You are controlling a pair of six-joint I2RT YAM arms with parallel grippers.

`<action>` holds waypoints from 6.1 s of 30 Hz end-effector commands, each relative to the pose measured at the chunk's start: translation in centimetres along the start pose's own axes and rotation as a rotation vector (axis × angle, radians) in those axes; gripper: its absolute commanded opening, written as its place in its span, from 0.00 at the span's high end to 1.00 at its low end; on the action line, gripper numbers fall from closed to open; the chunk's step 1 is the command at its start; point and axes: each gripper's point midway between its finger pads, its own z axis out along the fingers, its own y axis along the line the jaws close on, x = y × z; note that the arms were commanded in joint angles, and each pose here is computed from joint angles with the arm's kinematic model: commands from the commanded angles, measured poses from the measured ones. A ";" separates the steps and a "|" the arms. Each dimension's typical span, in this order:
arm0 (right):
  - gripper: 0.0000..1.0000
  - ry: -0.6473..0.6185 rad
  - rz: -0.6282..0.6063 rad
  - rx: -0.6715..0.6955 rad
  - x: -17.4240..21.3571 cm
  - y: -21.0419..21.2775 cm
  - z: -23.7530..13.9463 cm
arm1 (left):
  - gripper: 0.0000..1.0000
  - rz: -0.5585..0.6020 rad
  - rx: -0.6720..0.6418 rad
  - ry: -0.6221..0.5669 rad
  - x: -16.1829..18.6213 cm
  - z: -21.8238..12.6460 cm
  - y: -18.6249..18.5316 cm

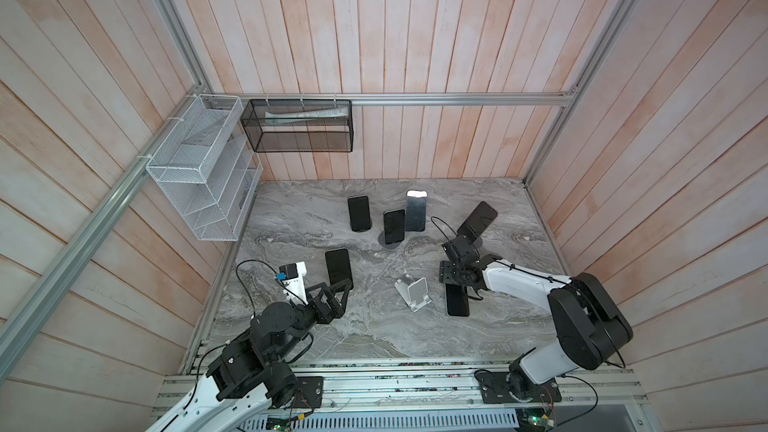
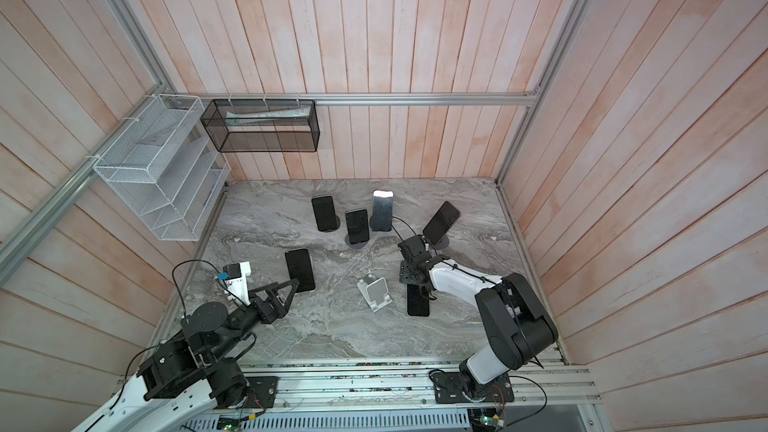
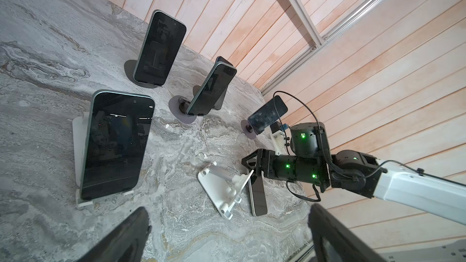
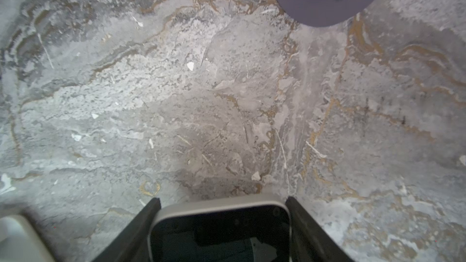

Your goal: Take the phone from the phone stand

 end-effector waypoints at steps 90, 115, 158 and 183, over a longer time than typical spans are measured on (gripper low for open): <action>0.52 -0.410 -0.263 -0.325 -2.0 9.0 -13.2 | 0.00 -0.079 0.006 0.069 1.8 1.6 -0.1; 0.56 -0.614 0.012 -0.160 -23.9 3.8 -10.4 | 0.00 -0.159 -0.016 0.003 0.2 -1.3 0.9; 0.46 -0.366 0.026 -0.082 -24.8 3.8 6.9 | 0.01 -0.221 -0.068 -0.049 -2.1 -2.4 0.6; 0.46 -0.510 0.099 -0.320 -24.6 3.3 -9.7 | 0.01 -0.152 -0.006 -0.024 -2.7 -0.7 -2.0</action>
